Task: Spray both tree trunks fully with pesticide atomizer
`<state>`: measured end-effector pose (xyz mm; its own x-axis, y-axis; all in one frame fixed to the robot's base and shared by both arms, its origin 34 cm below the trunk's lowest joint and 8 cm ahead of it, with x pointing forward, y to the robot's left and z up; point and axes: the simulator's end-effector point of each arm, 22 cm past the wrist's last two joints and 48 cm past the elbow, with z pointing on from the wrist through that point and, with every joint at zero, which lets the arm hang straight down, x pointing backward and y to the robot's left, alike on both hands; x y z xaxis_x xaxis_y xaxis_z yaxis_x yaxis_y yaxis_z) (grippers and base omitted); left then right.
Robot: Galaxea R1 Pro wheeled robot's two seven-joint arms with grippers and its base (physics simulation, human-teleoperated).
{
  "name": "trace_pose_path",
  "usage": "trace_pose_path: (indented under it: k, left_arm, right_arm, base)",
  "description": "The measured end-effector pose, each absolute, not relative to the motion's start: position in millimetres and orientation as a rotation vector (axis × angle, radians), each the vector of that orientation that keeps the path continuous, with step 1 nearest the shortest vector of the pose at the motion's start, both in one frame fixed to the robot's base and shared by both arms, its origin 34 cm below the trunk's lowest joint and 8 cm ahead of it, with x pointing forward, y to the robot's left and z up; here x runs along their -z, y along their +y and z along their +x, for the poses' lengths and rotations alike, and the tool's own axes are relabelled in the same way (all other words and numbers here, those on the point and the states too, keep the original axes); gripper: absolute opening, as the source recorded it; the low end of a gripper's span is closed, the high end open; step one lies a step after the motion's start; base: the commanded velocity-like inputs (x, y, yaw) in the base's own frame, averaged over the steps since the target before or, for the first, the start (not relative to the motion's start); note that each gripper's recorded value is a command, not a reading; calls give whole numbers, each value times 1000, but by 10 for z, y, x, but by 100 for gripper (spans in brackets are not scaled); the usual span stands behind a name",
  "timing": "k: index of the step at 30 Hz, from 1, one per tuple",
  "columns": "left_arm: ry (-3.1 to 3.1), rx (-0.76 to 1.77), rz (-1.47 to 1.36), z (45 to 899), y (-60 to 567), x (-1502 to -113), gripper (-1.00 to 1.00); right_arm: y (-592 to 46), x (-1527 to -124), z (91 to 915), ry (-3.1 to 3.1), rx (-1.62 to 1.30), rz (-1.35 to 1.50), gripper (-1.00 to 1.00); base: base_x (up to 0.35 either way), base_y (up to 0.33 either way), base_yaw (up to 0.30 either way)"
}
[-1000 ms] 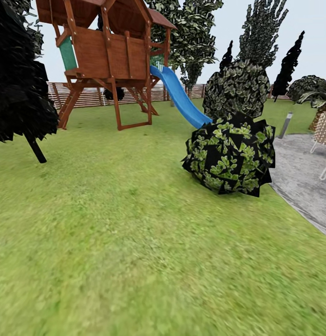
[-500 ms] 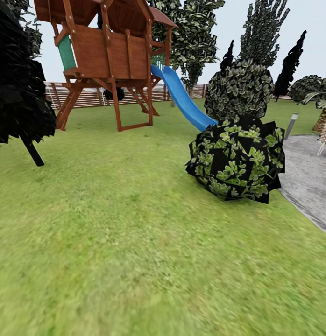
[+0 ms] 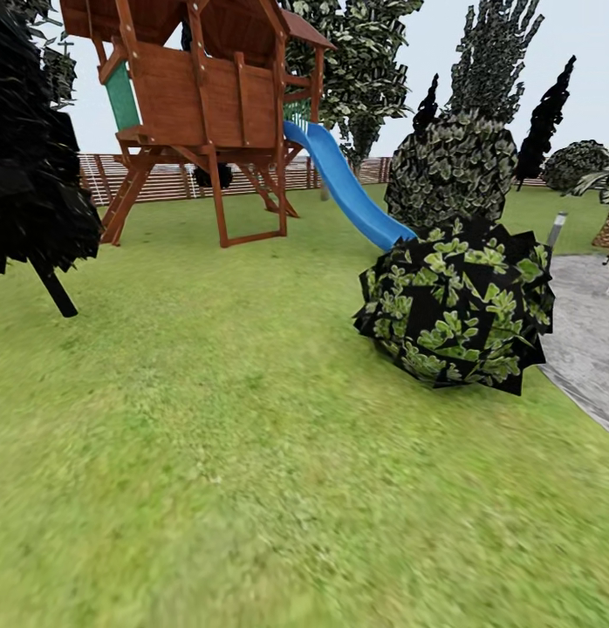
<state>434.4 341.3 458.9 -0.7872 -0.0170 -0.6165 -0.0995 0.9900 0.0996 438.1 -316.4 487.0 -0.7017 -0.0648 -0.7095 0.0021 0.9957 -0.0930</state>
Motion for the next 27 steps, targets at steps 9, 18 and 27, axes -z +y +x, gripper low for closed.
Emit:
trace_pose_path:
  k: [9, 18, 27]
  left_arm:
    - [2473, -166, -81, 4345, 3413, -4589, 100]
    - [2473, -166, -81, 4344, 3413, -4589, 100]
    - [2473, -166, -81, 4346, 3413, -4589, 100]
  right_arm:
    - [-3164, -4870, 4381, 2346, 111, -43, 100]
    - [-3164, -4870, 4381, 2346, 110, -43, 100]
    - [-3165, -4870, 4381, 2346, 111, -43, 100]
  base:
    - [339, 114, 0]
    - [339, 114, 0]
    - [339, 114, 0]
